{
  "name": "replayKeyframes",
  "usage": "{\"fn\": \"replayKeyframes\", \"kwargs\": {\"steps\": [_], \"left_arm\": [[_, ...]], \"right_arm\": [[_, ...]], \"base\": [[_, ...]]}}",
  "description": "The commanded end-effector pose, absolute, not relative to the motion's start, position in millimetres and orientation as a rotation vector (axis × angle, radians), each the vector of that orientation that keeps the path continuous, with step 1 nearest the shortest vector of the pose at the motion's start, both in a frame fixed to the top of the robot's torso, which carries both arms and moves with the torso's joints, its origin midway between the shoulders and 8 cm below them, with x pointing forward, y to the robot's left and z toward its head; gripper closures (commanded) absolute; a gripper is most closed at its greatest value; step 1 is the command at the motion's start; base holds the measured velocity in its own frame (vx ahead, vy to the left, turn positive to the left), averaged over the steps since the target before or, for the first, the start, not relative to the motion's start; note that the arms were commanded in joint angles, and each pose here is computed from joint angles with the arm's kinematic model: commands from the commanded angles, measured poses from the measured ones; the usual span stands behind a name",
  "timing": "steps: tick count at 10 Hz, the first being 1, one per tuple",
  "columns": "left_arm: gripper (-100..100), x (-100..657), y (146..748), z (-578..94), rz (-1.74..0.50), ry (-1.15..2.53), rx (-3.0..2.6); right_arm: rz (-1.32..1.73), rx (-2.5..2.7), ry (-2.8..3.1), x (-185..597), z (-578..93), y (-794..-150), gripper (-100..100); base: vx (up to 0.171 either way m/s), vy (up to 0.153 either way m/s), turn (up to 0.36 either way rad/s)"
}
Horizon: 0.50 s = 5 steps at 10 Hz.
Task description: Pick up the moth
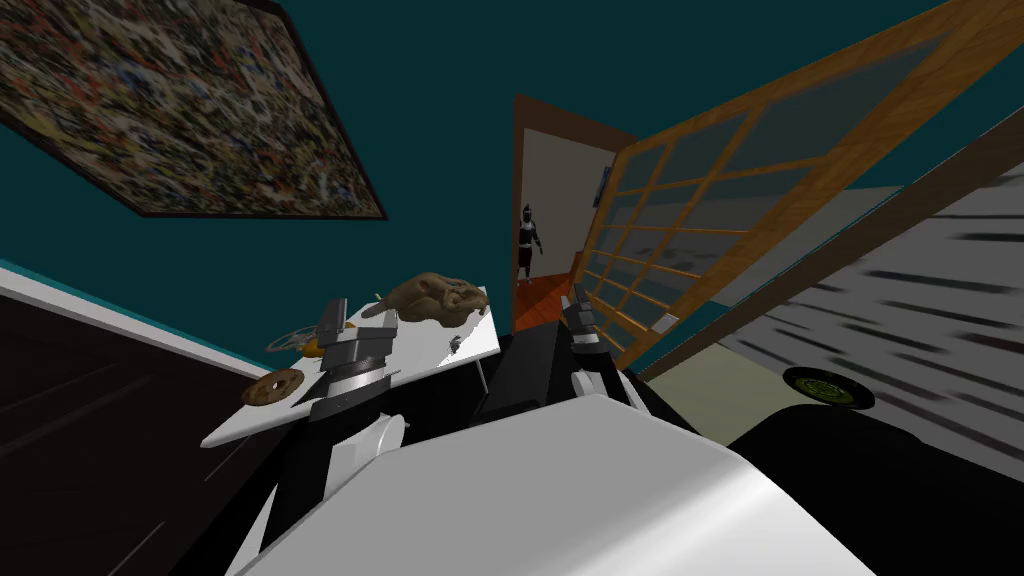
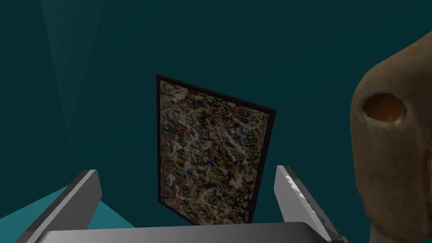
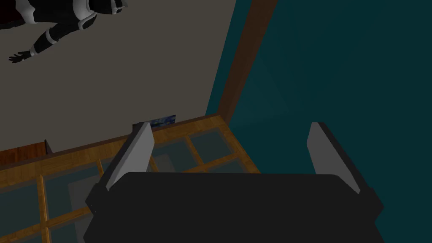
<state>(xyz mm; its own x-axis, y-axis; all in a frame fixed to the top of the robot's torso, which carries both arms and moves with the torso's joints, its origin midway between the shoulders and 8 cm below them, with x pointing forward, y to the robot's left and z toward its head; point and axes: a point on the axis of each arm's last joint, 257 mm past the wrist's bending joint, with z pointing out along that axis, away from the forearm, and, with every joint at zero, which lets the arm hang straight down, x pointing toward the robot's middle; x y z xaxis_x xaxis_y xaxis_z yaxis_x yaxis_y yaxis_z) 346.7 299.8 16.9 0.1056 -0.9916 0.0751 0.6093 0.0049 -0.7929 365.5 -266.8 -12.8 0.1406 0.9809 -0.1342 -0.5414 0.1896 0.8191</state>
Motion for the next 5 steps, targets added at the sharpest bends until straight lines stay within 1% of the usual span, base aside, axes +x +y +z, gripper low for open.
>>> {"fn": "replayKeyframes", "kwargs": {"steps": [1, 3, 5], "left_arm": [[-100, 348.3, 304.7, 10.8, -1.389, 0.65, -0.808], [-100, 350.1, 314.0, 1.9, -1.393, 0.685, -0.835], [-100, 352.0, 328.3, -10.1, -1.397, 0.722, -0.882]], "right_arm": [[1.24, 0.702, 0.785, 365.5, -12.8, -266.8, 0], [1.24, 0.702, 0.784, 365.5, -12.8, -266.7, 0], [1.241, 0.702, 0.784, 365.5, -12.7, -266.7, 0]], "base": [[-0.002, -0.073, -0.039], [0.012, -0.144, -0.033], [0.005, -0.171, -0.038]]}}
